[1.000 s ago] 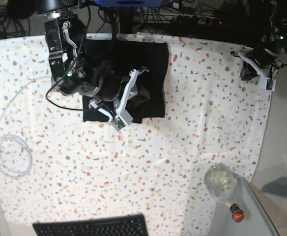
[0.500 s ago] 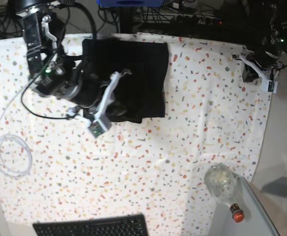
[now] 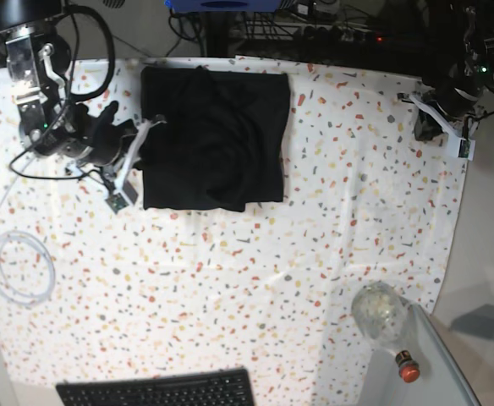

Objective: Layout the t-shirt on the table in an organized manner, then fold the t-shirt properly
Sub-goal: 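Release the folded shirt and pull the right gripper back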

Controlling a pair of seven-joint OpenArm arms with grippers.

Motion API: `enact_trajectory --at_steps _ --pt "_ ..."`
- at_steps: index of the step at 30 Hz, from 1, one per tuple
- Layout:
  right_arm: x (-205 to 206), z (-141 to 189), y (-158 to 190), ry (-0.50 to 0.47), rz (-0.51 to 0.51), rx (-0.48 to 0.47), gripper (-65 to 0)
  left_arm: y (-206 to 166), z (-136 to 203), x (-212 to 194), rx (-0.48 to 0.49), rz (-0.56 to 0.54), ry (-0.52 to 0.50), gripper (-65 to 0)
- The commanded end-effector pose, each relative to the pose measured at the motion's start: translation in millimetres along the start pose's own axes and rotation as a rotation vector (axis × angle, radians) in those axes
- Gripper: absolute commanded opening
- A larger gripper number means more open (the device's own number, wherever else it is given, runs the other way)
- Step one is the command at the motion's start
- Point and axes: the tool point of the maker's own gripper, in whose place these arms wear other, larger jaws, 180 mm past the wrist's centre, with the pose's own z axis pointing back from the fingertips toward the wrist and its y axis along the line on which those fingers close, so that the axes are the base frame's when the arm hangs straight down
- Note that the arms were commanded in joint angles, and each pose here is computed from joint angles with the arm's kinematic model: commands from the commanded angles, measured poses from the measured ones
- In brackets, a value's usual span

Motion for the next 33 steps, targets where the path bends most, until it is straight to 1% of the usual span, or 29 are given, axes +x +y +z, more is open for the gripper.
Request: enact_trajectory --at_steps 1,5,9,12,15,18,20,22,28,33 --pt "8 6 3 -0.032 0.027 0.007 -65.0 6 4 13 0.009 -0.013 -0.04 -65.0" --pt "9 7 37 -0.037 0.083 0.068 -65.0 7 4 12 0.011 -0.012 -0.037 -65.0" --pt "6 4 55 -0.025 0.113 0.109 -65.0 7 4 12 0.011 -0.012 -0.037 -65.0" --pt "8 4 51 -0.031 0.108 0.099 -65.0 7 4 12 0.011 -0.012 -0.037 -65.0" --pt "13 11 25 -0.052 0.065 0.041 -65.0 7 4 11 0.012 -0.014 -0.036 -65.0" --pt "21 20 15 -0.082 0.056 0.009 -65.0 7 4 11 0.012 -0.016 -0.035 -65.0" --pt "25 29 25 -0.106 0.081 0.019 -65.0 7 4 11 0.013 -0.015 -0.034 -65.0" --pt "27 30 37 -0.115 0.1 0.042 -65.0 7 4 12 0.013 -0.016 -0.036 -65.0" --pt "15 20 56 -0.074 0.117 0.094 -65.0 7 4 13 0.013 -0.015 -0.039 -65.0" --pt "6 16 84 -0.048 0.15 0.156 -65.0 7 4 11 0.013 -0.015 -0.036 -65.0"
